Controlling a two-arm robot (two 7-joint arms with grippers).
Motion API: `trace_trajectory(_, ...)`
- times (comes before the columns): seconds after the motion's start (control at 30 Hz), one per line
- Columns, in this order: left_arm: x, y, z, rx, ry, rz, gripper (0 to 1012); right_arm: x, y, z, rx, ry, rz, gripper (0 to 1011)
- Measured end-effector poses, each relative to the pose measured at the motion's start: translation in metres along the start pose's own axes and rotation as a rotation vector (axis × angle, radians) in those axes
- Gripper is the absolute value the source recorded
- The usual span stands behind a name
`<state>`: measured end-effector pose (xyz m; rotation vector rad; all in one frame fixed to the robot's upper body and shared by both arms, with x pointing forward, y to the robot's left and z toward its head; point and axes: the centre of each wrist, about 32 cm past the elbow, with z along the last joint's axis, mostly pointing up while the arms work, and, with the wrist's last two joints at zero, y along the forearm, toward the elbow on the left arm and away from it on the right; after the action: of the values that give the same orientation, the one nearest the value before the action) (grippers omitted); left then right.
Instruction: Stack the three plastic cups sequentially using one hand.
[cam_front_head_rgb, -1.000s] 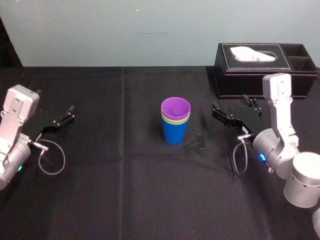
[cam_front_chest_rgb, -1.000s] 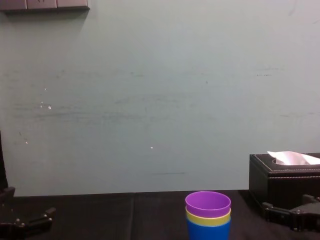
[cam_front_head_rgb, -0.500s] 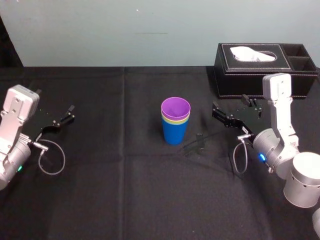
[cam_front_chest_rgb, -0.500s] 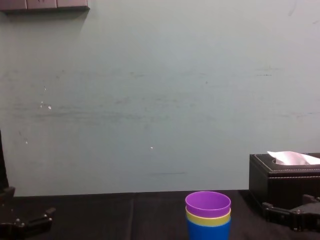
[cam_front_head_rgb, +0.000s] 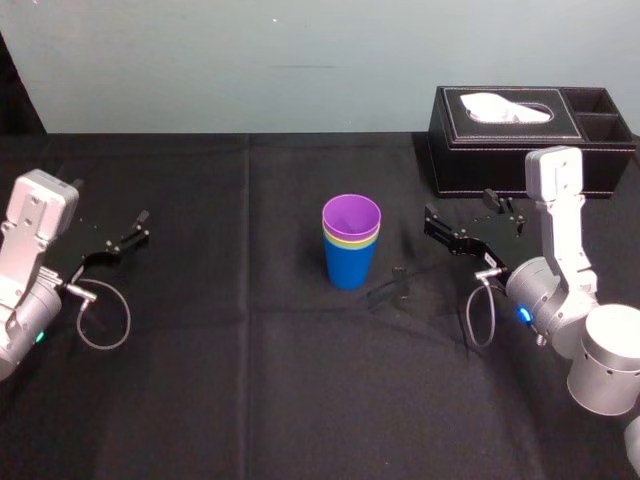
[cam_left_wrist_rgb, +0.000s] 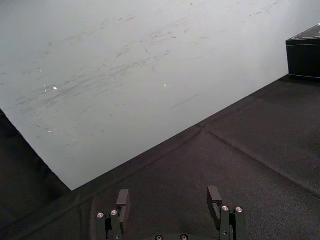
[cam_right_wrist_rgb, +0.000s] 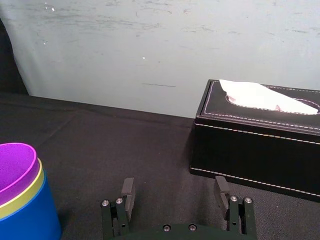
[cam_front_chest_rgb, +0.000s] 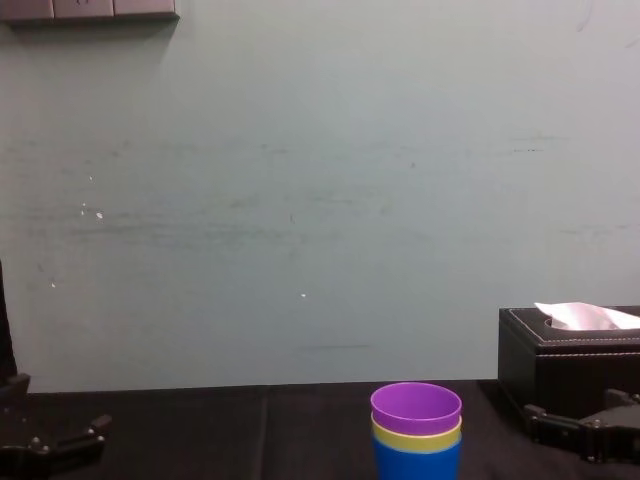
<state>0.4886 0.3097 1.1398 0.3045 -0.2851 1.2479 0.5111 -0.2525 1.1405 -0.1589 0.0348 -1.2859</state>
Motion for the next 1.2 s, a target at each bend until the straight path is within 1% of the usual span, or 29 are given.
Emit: trace_trajectory(1.2, 0.0000, 0.0000, 0.0000, 0.000, 0.000, 0.000, 1011, 0.0000, 0.0000, 0.0000, 0.000, 0.000, 0.000, 1000)
